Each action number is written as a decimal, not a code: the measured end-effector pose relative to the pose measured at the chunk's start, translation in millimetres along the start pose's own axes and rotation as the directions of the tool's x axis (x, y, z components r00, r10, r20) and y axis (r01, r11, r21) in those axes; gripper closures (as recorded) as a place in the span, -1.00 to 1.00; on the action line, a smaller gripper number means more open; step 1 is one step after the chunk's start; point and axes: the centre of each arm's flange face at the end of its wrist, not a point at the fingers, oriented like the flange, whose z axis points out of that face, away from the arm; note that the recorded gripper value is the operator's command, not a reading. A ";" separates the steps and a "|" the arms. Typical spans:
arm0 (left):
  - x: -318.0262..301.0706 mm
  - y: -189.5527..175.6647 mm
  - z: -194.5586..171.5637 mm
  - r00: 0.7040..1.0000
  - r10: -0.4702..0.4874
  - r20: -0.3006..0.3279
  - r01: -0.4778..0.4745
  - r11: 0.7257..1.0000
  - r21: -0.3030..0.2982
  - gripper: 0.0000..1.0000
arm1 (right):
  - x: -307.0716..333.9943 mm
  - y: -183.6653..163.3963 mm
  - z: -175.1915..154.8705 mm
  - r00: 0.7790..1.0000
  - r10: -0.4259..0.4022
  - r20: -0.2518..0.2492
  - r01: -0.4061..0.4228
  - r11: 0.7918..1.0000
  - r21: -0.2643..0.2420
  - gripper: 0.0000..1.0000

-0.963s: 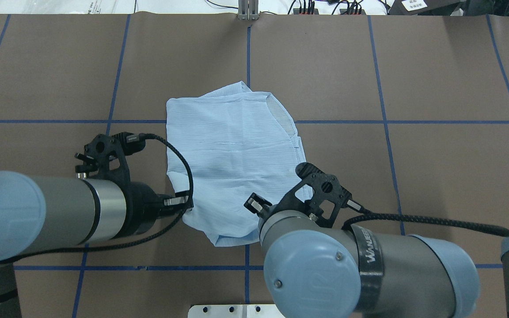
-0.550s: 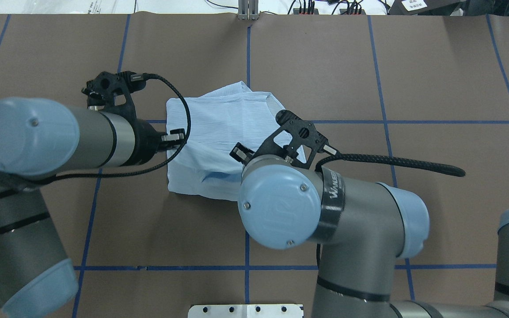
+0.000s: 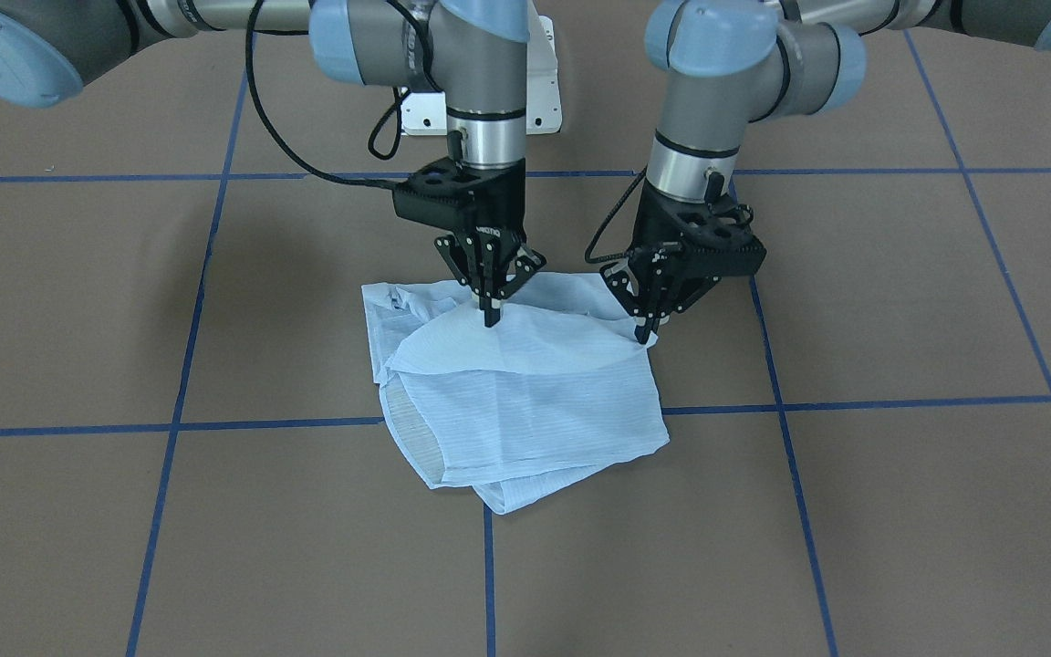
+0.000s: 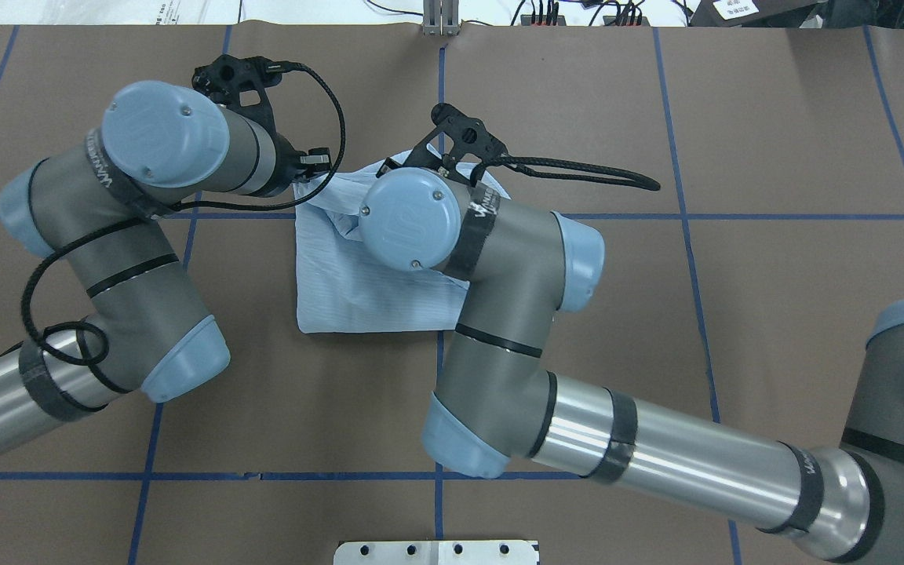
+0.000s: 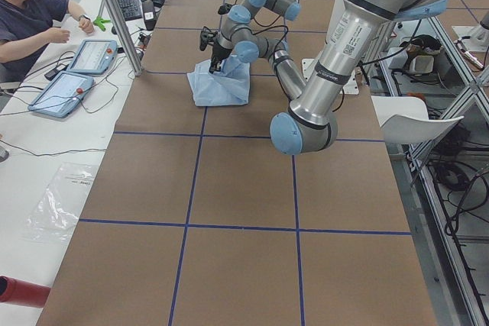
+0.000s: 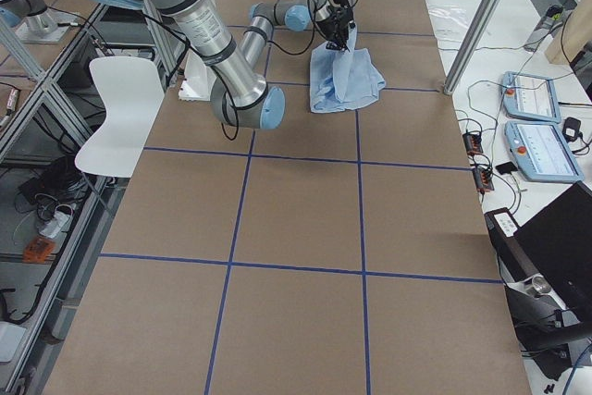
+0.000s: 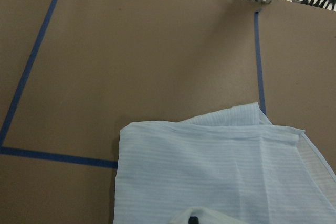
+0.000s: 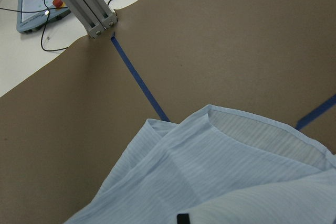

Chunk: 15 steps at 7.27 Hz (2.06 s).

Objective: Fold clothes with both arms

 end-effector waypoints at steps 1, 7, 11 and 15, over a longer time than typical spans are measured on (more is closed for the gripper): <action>-1.2 -7.6 28.5 1.000 -0.001 0.013 0.001 1.000 0.004 1.00 | -8.6 -7.4 29.5 1.000 -0.008 -0.008 0.008 1.000 0.015 1.00; -18.9 -16.1 100.5 1.000 0.013 0.025 -0.014 1.000 0.010 1.00 | -11.5 -15.5 101.6 0.999 -0.033 -0.026 0.034 0.999 0.031 1.00; -22.4 -18.1 102.0 0.996 0.091 0.015 -0.091 0.996 0.014 -1.00 | -16.4 -16.4 105.2 0.998 -0.063 -0.027 0.063 0.997 0.034 -0.99; -27.9 -25.3 96.4 0.987 0.162 -0.022 -0.161 0.986 0.036 -1.00 | -18.9 -19.5 103.4 0.993 -0.118 -0.026 0.118 0.993 0.024 -0.98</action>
